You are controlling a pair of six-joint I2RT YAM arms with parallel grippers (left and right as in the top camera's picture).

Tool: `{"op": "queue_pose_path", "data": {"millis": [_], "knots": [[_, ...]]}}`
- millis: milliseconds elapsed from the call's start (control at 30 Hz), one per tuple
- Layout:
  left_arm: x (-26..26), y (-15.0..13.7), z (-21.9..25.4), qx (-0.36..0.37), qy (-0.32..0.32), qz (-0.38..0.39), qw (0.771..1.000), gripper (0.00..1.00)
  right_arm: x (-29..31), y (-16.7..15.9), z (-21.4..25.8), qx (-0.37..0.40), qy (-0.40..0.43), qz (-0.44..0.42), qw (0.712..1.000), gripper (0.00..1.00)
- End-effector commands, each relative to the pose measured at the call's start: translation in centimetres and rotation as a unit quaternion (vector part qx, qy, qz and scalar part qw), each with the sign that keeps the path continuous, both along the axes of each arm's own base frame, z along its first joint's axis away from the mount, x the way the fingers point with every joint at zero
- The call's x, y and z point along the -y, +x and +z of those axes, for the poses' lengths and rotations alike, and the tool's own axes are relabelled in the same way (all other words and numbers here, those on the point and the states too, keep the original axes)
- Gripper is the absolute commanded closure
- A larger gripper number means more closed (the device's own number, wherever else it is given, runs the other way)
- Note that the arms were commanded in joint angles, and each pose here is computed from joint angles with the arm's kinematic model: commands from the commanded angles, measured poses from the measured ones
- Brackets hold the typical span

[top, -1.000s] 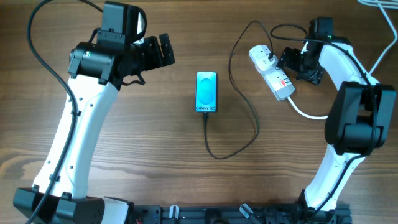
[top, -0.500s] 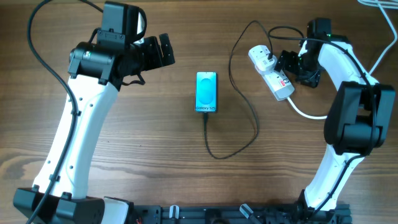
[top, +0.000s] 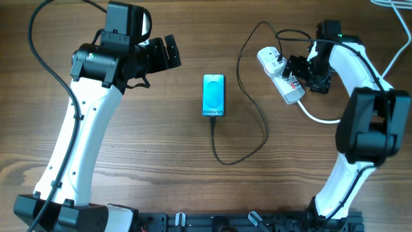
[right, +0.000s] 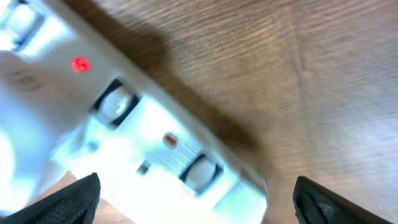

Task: Plug charger to phone and switch on socket

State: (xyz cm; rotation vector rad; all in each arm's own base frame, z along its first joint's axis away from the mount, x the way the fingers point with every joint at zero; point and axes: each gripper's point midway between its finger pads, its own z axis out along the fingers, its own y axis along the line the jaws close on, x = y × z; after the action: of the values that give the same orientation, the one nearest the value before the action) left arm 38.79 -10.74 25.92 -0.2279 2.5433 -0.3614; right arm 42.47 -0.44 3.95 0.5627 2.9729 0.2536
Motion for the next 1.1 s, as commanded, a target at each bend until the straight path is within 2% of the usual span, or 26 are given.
{"op": "queue_pose_path", "data": {"millis": [0, 133, 267, 400, 533, 667, 767, 1067], "knots": [[-0.3, 0.0, -0.2, -0.003, 0.004, 0.008, 1.000, 0.00, -0.4, -0.5, 9.9, 0.101, -0.011, 0.003, 0.995, 0.00], [-0.3, 0.1, -0.2, -0.002, 0.004, 0.008, 1.000, 0.00, -1.3, -3.3, 15.9, 0.165, -0.032, 0.014, 0.986, 0.00], [-0.3, 0.0, -0.2, -0.003, 0.004, 0.008, 1.000, 0.00, -4.2, -7.8, 20.0, 0.235, -0.039, 0.054, 0.970, 0.00], [-0.3, 0.1, -0.2, -0.002, 0.004, 0.008, 1.000, 0.00, -6.9, -12.2, 20.2, 0.274, -0.021, 0.084, 0.958, 0.00], [-0.3, 0.1, -0.2, -0.002, 0.004, 0.008, 1.000, 0.00, -7.2, -17.3, 18.9, 0.300, 0.002, 0.066, 0.952, 0.00], [-0.3, 0.1, -0.2, -0.002, 0.004, 0.008, 1.000, 0.00, -6.7, -20.3, 18.4, 0.298, 0.032, 0.020, 0.954, 0.00], [-0.3, 0.1, -0.2, -0.002, 0.004, 0.008, 1.000, 0.00, -6.5, -21.3, 17.9, 0.278, 0.036, 0.002, 0.960, 0.00], [-0.3, 0.1, -0.2, -0.002, 0.004, 0.008, 1.000, 0.00, -6.5, -20.5, 16.2, 0.240, 0.024, 0.002, 0.971, 0.00]]}}
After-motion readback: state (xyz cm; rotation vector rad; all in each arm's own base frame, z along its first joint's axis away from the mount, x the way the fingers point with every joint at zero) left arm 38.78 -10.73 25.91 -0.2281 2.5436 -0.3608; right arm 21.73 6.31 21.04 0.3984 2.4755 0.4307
